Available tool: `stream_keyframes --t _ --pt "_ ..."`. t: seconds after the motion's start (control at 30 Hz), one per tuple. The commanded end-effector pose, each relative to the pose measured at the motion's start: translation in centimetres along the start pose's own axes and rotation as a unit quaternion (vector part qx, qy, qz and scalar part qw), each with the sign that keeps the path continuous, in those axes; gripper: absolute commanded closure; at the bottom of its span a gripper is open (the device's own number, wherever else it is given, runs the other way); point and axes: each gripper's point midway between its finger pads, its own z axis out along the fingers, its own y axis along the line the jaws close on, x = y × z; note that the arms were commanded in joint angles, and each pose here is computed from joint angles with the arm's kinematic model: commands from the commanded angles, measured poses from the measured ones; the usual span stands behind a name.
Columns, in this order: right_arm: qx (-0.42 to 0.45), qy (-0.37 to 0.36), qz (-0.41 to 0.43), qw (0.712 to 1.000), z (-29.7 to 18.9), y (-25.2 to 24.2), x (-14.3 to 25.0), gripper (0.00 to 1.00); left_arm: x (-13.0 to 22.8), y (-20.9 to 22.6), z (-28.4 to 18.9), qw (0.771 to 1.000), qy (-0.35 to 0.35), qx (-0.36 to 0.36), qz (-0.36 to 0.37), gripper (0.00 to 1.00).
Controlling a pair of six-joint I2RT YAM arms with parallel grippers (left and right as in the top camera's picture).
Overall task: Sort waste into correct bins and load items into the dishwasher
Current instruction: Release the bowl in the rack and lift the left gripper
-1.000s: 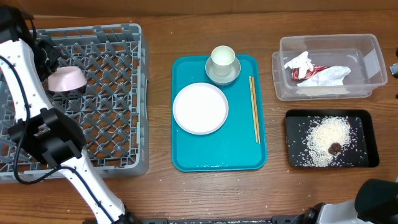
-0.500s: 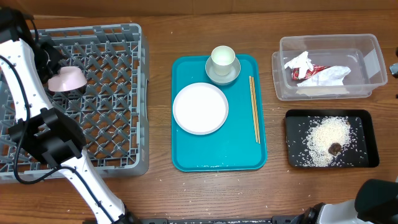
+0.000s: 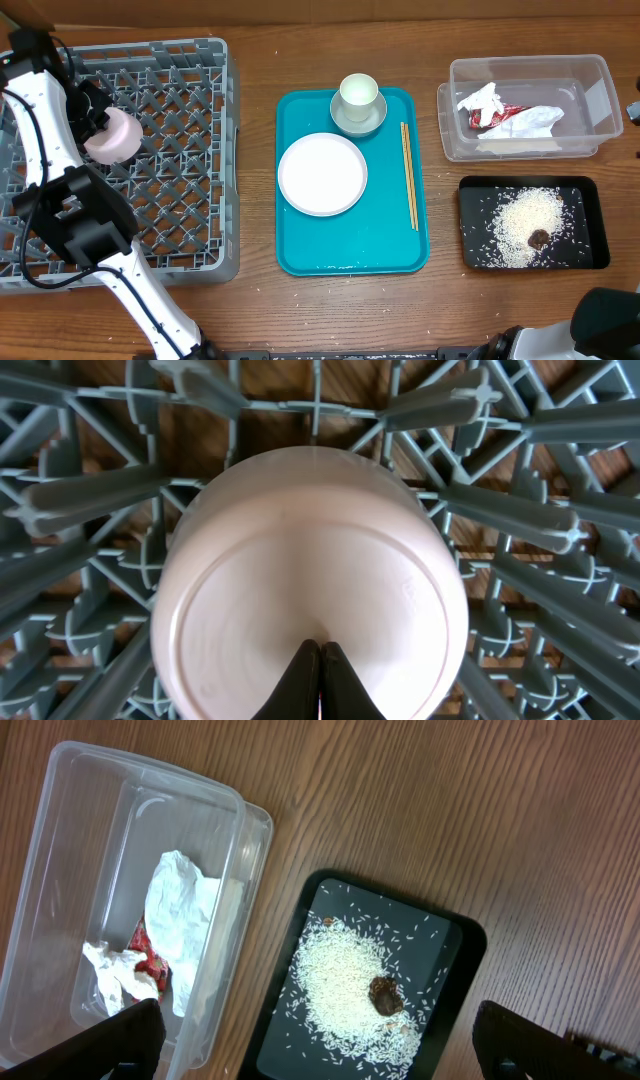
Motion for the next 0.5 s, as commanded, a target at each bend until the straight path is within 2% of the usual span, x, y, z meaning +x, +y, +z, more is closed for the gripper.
stream_keyframes --t 0.0,0.13,0.27,0.37,0.47 --pt "-0.004 -0.012 0.001 1.0 -0.5 0.1 -0.5 0.0 0.5 0.6 -0.6 1.0 0.009 -0.001 0.004 0.96" --pt "-0.004 -0.012 0.001 1.0 -0.5 0.1 -0.5 0.0 -0.1 1.3 -2.9 1.0 0.005 0.016 -0.022 0.96" --pt "-0.004 -0.012 0.001 1.0 -0.5 0.1 -0.5 0.0 -0.1 -0.8 -7.4 0.991 0.016 0.129 -0.028 0.96" --pt "-0.004 -0.012 0.001 1.0 -0.5 0.1 -0.5 0.0 1.2 -5.1 -13.0 0.959 0.025 0.279 0.036 0.96" --pt "-0.004 -0.012 0.001 1.0 -0.5 0.1 -0.5 0.0 3.9 -8.8 -18.5 0.912 0.027 0.392 0.115 0.96"
